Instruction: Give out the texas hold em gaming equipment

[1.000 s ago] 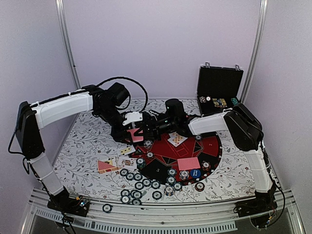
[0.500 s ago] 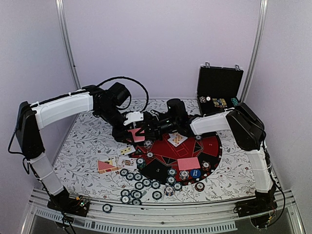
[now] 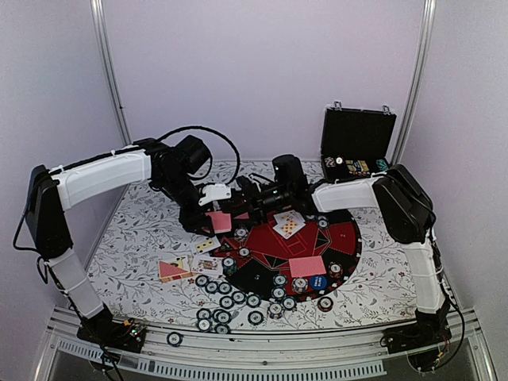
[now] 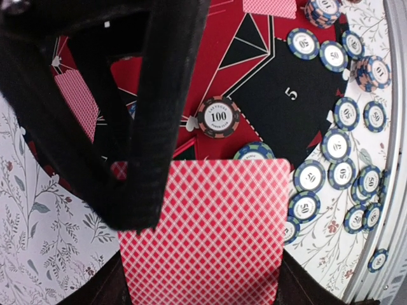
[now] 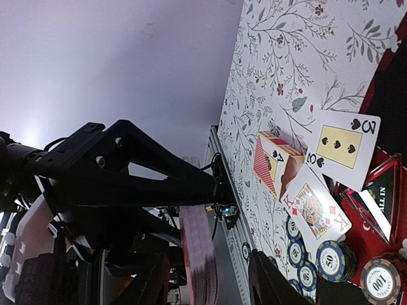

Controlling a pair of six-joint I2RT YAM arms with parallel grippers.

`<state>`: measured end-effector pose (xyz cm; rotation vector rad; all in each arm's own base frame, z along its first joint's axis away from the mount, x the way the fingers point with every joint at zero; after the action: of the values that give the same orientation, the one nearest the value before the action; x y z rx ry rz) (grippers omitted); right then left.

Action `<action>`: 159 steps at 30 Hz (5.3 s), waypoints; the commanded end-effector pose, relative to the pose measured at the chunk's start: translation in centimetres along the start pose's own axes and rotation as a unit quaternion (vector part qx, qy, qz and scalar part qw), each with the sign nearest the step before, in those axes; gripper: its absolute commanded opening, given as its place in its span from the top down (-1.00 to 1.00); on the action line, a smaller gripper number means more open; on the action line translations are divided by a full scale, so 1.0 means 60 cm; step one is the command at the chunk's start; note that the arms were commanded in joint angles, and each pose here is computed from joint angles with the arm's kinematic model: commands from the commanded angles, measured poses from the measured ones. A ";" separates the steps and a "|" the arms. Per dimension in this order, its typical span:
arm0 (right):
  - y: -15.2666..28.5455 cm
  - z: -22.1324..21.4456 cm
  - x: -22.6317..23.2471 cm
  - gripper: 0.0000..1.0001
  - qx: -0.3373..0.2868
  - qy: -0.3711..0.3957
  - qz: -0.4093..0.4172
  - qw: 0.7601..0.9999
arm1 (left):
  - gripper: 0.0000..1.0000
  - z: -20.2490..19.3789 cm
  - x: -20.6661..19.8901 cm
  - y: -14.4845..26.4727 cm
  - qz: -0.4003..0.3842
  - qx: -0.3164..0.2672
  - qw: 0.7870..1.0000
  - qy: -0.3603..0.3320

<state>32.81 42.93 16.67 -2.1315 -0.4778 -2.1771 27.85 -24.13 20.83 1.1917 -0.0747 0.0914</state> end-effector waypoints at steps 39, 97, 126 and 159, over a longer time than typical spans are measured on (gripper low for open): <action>-0.010 -0.011 -0.033 0.34 -0.009 0.000 -0.051 0.999 | 0.04 0.005 0.008 0.012 0.010 0.000 1.000 0.007; 0.006 -0.020 -0.026 0.78 -0.012 0.001 -0.074 0.997 | 0.02 -0.002 0.009 0.003 0.009 0.018 1.000 0.018; 0.105 -0.031 -0.012 1.00 -0.034 -0.001 -0.068 0.997 | 0.03 -0.012 0.011 -0.009 0.013 0.034 0.999 0.023; 0.260 -0.017 0.024 1.00 -0.184 0.130 -0.681 0.696 | 0.03 -0.044 -0.001 0.000 0.015 0.033 0.998 0.053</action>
<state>36.16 28.08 24.18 -1.7962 -1.7151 -3.4050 28.24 -22.10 18.27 1.3115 0.0067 0.1598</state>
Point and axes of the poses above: each gripper's point midway between its finger pads, its own y axis back along the fingers, its own x axis along the line the jaws close on, z = x × y, the point moved 7 cm from there along y, back along the fingers, and after that the axes turned 7 degrees about -y, right-handed, at the moved point
